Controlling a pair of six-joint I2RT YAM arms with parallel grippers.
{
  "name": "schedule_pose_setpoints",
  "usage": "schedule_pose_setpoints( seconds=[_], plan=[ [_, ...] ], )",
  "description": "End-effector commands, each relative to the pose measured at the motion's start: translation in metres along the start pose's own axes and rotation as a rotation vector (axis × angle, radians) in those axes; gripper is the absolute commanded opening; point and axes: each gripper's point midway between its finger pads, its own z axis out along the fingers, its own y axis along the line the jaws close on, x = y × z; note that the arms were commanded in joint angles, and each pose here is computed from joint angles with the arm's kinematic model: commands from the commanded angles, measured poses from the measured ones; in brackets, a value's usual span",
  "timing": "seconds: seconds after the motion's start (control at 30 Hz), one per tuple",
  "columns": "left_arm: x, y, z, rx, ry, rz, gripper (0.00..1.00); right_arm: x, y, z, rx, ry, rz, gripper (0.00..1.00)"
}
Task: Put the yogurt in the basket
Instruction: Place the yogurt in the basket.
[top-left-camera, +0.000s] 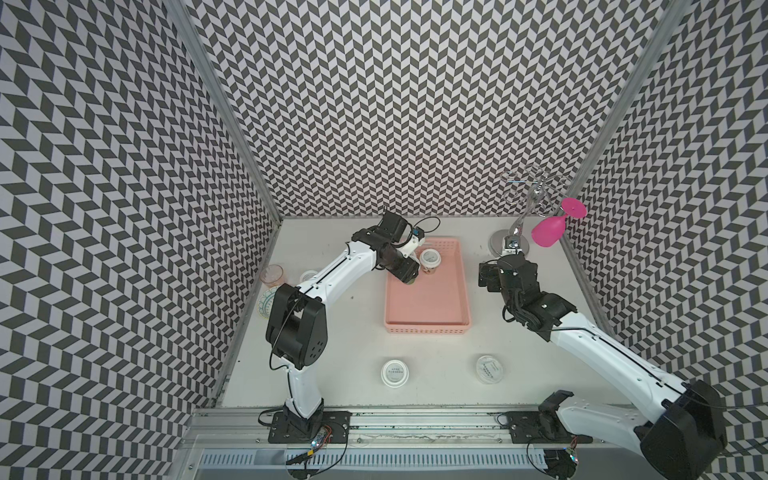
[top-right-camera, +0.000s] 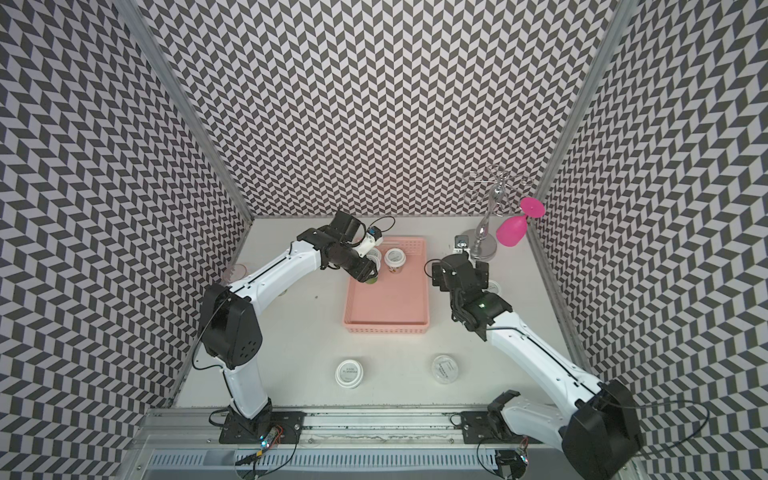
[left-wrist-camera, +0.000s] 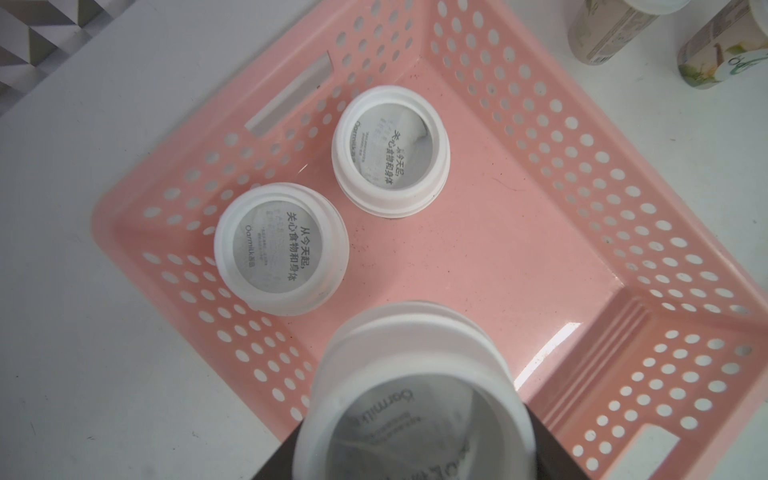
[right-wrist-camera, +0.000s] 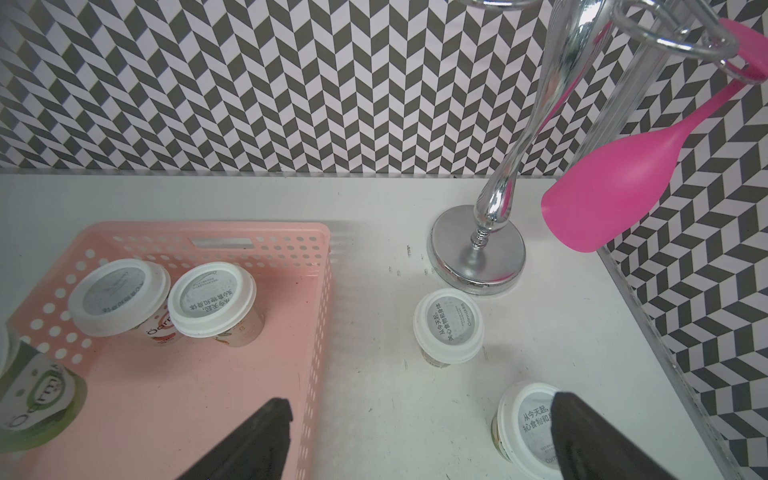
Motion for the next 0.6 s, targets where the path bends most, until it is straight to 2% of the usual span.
schedule_pose_setpoints(
  seconds=[0.0,0.57],
  plan=[
    [-0.002,0.004,0.006,-0.023,0.013,-0.001,0.64,-0.007,0.002,0.002,-0.009,-0.029,0.028,1.0],
    [0.01,0.015,0.05,-0.047,0.036,-0.02,0.64,-0.005,0.003,0.003,-0.015,-0.026,0.032,1.0]
  ],
)
